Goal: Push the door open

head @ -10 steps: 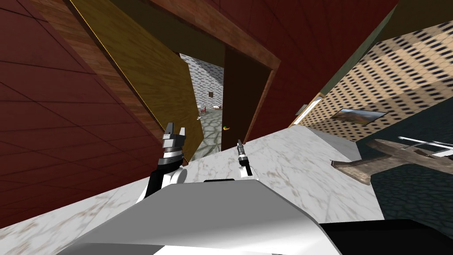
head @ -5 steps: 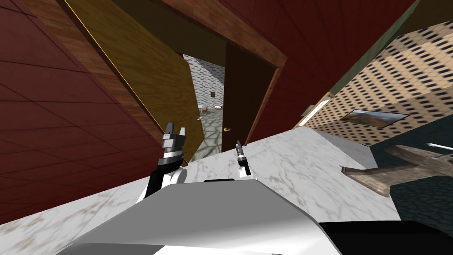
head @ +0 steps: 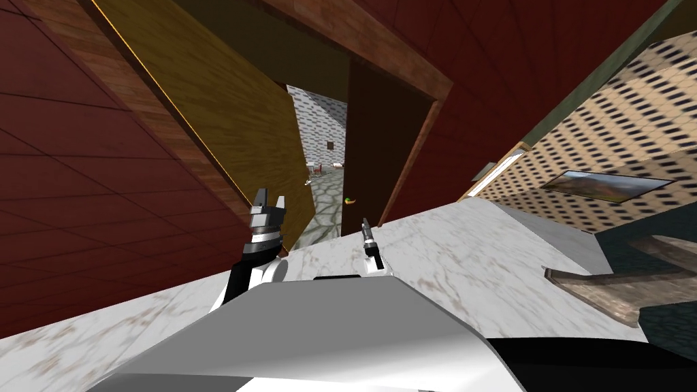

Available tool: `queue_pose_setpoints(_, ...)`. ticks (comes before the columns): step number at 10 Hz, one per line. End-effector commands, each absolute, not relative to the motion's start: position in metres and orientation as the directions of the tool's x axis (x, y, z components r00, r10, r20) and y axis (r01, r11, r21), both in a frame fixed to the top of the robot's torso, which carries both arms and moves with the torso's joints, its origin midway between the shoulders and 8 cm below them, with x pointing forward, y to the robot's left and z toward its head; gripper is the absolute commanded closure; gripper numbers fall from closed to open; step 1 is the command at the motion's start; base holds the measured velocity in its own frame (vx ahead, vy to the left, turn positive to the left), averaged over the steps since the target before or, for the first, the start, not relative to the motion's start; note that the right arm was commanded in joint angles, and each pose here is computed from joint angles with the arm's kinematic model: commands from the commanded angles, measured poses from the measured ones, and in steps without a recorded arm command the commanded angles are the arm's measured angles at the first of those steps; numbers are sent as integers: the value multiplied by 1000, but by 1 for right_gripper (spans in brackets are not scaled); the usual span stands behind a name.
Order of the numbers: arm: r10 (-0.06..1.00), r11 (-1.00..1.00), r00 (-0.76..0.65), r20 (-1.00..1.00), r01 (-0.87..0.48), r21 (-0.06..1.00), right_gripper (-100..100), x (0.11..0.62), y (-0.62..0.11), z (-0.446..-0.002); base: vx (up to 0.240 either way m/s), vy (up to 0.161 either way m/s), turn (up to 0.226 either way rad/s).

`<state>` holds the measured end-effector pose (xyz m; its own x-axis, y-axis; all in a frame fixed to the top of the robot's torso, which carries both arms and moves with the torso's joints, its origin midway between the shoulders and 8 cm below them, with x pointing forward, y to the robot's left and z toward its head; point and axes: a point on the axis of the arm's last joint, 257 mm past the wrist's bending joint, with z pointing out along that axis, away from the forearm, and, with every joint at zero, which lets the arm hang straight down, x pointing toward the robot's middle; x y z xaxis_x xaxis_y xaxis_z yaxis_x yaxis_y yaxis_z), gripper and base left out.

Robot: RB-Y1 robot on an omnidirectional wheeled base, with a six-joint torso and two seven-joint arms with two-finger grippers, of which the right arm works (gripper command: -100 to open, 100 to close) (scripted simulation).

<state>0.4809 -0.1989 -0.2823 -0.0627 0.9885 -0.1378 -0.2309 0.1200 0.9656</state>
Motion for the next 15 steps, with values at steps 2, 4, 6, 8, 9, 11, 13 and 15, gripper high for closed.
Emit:
queue_pose_setpoints(2,990,108,-72,-124,-201,974,-100,483,-193,-299,105,-65,79)
queue_pose_setpoints(4,990,101,-76,-117,-184,978,-100,484,-190,-308,118,-66,78)
queue_pose_setpoints(6,991,92,-83,-106,-160,983,-100,484,-185,-321,128,-63,94)
queue_pose_setpoints(8,991,85,-87,-98,-145,986,-100,485,-181,-329,84,-58,54)
queue_pose_setpoints(9,992,81,-89,-94,-137,987,-100,485,-179,-332,80,-46,56)
queue_pose_setpoints(11,992,75,-93,-87,-122,990,-100,485,-175,-340,72,-53,50)
queue_pose_setpoints(13,993,61,-99,-71,-94,994,-100,484,-166,-353,106,-74,94)
queue_pose_setpoints(15,993,52,-105,-59,-74,996,-100,483,-159,-362,131,-79,69)
